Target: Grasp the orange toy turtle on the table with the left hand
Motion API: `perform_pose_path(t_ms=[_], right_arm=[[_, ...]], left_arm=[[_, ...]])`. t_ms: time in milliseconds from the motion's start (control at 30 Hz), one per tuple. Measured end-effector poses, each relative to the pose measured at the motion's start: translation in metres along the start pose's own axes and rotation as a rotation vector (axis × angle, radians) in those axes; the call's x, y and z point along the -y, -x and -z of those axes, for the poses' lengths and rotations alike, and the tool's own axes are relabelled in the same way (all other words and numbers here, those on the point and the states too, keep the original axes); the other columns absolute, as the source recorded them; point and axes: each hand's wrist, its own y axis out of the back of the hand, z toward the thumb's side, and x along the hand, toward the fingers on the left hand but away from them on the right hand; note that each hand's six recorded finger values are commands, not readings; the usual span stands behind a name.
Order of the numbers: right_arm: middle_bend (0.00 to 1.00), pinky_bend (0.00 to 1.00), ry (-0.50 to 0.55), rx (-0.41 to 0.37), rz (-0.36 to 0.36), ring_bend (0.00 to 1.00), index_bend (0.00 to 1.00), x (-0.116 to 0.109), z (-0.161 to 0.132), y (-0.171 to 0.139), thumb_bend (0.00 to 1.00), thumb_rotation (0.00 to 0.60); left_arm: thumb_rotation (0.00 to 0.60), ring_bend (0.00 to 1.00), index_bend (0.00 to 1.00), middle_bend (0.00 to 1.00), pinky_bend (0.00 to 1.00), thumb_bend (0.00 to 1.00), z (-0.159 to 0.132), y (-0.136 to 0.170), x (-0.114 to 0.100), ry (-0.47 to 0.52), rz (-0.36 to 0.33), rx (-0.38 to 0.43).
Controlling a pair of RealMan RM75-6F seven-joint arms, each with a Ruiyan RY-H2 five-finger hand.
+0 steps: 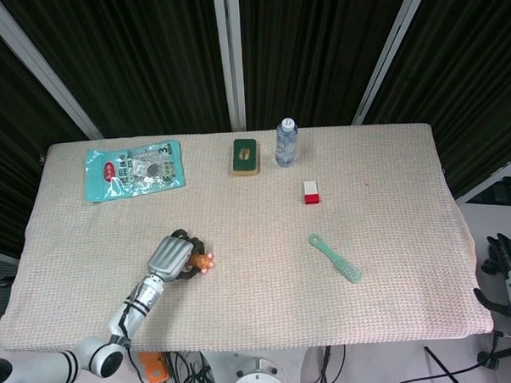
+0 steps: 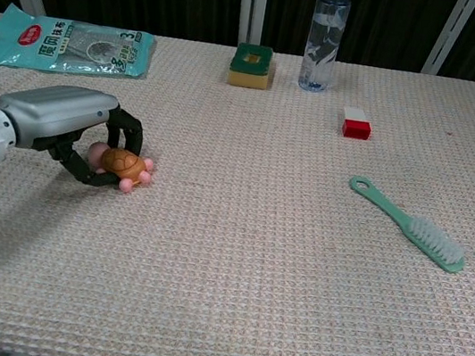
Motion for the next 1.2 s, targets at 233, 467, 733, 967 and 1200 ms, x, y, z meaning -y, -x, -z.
perform_pose_path(t_ms=[233, 467, 733, 967, 1200], right_arm=[[0.0, 0.0, 0.0, 0.001, 0.0, 0.0, 0.0, 0.0, 0.0, 0.0, 0.17, 0.6], [0.0, 0.0, -0.002, -0.002, 0.001, 0.0, 0.0, -0.001, -0.001, 0.0, 0.17, 0.6], [0.0, 0.0, -0.006, -0.003, 0.003, 0.0, 0.0, -0.002, -0.002, 0.0, 0.17, 0.6], [0.0, 0.0, -0.006, -0.006, -0.001, 0.0, 0.0, -0.001, -0.004, 0.0, 0.17, 0.6], [0.0, 0.0, -0.007, -0.006, 0.0, 0.0, 0.0, -0.001, -0.004, 0.0, 0.17, 0.6]], left_arm=[[0.6, 0.36, 0.69, 0.67, 0.23, 0.34, 0.0, 0.001, 0.001, 0.012, 0.004, -0.005], [0.6, 0.13, 0.34, 0.29, 0.21, 0.27, -0.001, 0.005, 0.0, 0.029, 0.024, 0.013], [0.6, 0.07, 0.26, 0.19, 0.19, 0.26, 0.0, 0.01, -0.002, 0.035, 0.05, 0.017], [0.6, 0.08, 0.34, 0.32, 0.21, 0.26, -0.004, 0.016, -0.011, 0.022, 0.024, 0.033], [0.6, 0.1, 0.38, 0.35, 0.22, 0.26, -0.006, 0.017, -0.011, 0.021, 0.024, 0.041]])
